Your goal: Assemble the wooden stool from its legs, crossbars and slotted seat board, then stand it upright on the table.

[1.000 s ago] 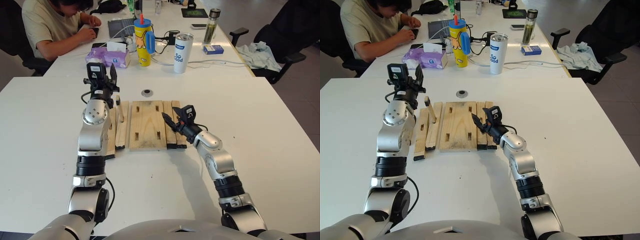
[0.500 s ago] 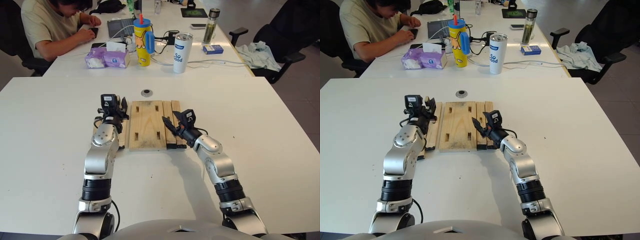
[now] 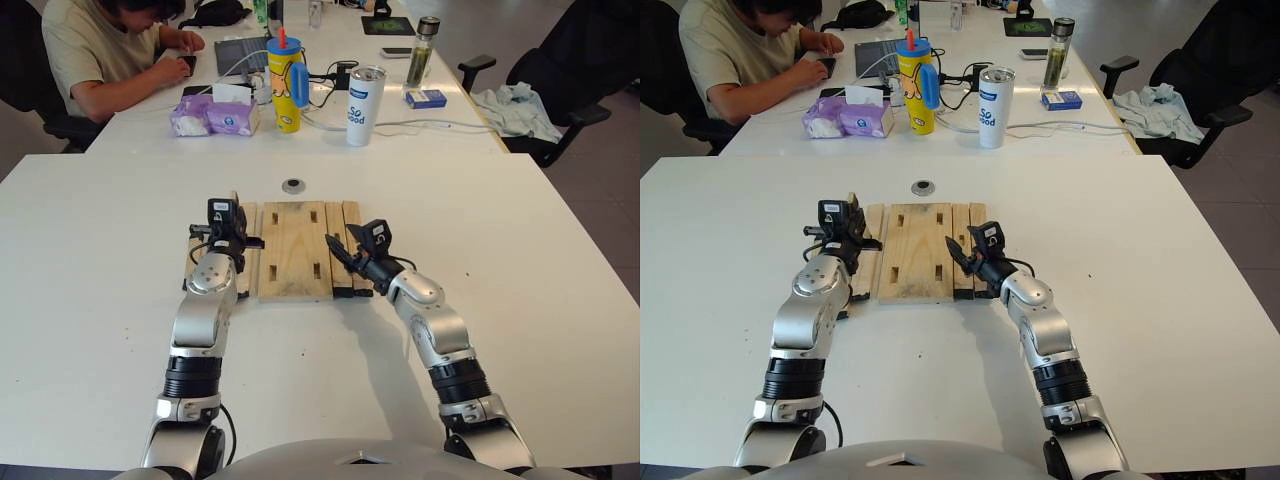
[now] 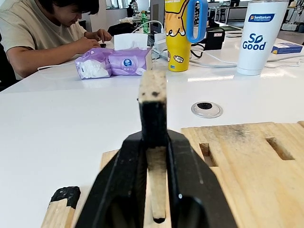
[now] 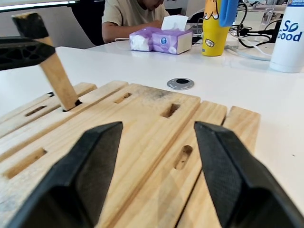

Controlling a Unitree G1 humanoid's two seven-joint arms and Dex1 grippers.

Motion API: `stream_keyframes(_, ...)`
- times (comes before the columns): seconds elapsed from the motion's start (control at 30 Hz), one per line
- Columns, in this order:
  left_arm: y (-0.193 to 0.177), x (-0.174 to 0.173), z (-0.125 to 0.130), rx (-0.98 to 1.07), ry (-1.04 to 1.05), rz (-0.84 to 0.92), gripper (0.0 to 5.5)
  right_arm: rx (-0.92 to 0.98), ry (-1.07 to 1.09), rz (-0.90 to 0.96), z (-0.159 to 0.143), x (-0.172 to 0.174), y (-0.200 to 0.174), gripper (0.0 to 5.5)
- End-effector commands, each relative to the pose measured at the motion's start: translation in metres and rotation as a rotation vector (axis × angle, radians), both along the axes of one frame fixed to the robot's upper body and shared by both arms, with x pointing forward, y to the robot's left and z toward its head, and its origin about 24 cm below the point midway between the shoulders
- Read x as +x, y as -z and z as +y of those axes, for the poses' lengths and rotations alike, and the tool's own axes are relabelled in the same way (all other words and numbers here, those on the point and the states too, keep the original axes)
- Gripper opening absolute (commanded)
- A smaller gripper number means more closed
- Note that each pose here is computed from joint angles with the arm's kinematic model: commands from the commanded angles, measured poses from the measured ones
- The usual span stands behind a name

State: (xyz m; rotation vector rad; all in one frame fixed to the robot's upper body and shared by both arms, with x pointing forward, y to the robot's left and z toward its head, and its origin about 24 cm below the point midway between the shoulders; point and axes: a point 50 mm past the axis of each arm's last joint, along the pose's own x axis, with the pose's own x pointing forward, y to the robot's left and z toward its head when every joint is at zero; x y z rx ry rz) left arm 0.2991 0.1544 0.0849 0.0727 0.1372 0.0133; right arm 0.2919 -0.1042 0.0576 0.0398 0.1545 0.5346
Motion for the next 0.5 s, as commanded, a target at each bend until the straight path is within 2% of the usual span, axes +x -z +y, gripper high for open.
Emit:
stream_keyframes(0.03,-0.018,0.009,-0.001,-0.04,0.035,-0.092,0.4,0.031,0.016,0.0,-0.005,0.009,-0.008,2.99)
stream_keyframes(0.2,-0.055,0.019,0.008,-0.115,0.119,-0.215,0.4,0.23,-0.062,0.008,-0.018,0.015,-0.027,3.77)
stream_keyframes(0.33,-0.085,0.023,0.01,-0.403,0.327,-0.284,0.4,0.505,-0.175,0.055,-0.031,0.02,-0.048,4.44)
stream_keyframes(0.4,-0.085,0.02,0.01,-0.535,0.45,-0.258,0.4,0.68,-0.274,0.115,-0.032,0.018,-0.058,4.77)
stream_keyframes(0.5,-0.082,0.011,0.008,-0.693,0.611,-0.208,0.4,0.833,-0.384,0.188,-0.035,0.017,-0.067,5.16)
